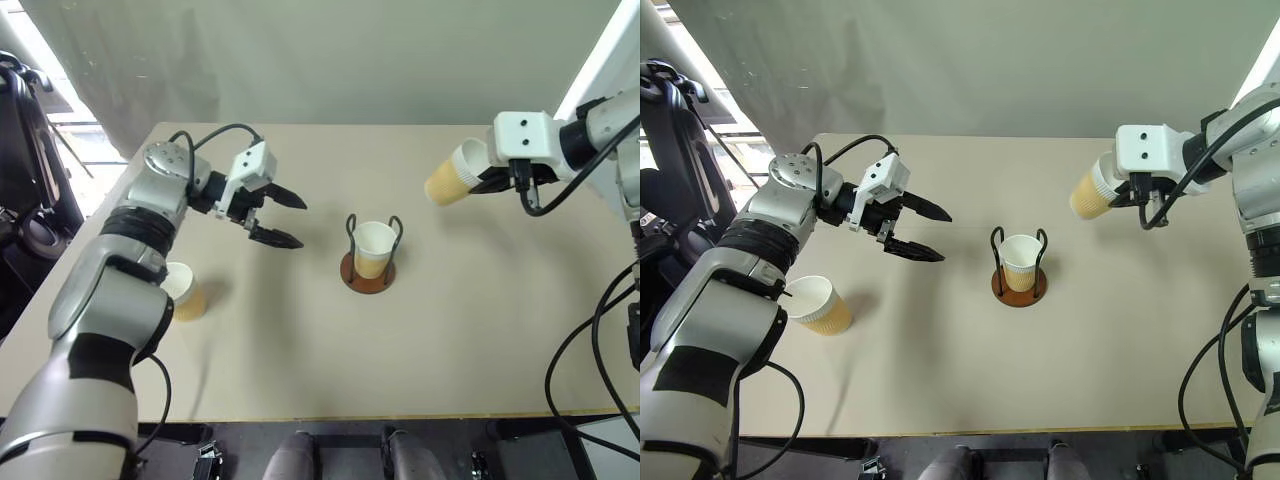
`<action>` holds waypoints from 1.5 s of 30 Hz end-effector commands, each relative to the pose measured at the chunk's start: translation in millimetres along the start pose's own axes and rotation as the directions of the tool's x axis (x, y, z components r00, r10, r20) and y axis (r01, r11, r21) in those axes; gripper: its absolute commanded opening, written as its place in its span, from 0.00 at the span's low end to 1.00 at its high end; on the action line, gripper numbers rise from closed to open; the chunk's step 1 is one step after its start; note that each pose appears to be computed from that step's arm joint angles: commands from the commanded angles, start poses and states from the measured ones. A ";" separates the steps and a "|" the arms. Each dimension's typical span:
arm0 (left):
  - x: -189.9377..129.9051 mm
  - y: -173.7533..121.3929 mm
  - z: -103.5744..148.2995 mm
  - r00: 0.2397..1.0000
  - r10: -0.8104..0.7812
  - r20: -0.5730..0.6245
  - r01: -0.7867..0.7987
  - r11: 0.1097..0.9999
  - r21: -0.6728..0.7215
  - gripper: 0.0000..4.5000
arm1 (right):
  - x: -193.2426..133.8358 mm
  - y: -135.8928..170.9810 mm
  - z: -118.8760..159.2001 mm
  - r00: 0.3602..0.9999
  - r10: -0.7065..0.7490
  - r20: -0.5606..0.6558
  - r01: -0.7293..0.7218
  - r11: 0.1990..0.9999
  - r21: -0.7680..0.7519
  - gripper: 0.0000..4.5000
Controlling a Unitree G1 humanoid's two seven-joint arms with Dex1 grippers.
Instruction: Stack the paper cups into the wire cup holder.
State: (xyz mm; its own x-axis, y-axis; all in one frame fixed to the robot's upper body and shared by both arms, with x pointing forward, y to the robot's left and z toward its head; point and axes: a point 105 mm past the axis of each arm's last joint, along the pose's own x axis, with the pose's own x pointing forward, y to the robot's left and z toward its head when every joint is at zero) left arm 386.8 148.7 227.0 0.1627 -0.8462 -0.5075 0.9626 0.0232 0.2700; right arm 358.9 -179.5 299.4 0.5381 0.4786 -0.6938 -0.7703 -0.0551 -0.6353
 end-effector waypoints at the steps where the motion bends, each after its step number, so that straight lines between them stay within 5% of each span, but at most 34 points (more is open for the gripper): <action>1: -5.5 3.8 13.6 1.000 0.002 0.017 -0.003 0.999 0.053 1.00 | -8.0 -6.2 25.3 0.999 -0.027 0.041 0.030 0.998 -0.057 0.01; 19: -0.4 4.4 4.7 1.000 0.012 0.001 -0.012 0.999 0.050 1.00 | 21.9 13.9 90.5 0.976 0.104 0.193 -0.074 0.985 -0.156 0.01; 45: 2.7 4.2 16.0 1.000 -0.007 0.011 0.006 0.998 0.069 1.00 | 44.8 30.4 82.1 0.978 0.155 0.137 -0.121 0.966 -0.229 0.01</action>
State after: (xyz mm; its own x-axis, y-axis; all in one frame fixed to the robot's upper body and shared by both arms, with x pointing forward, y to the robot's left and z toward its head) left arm 391.4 140.1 223.9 0.1721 -0.8403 -0.5140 0.9556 0.0158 0.2941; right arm 332.0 -86.5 268.1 0.3278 0.5803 -0.7455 -0.7595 -0.3075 -0.5733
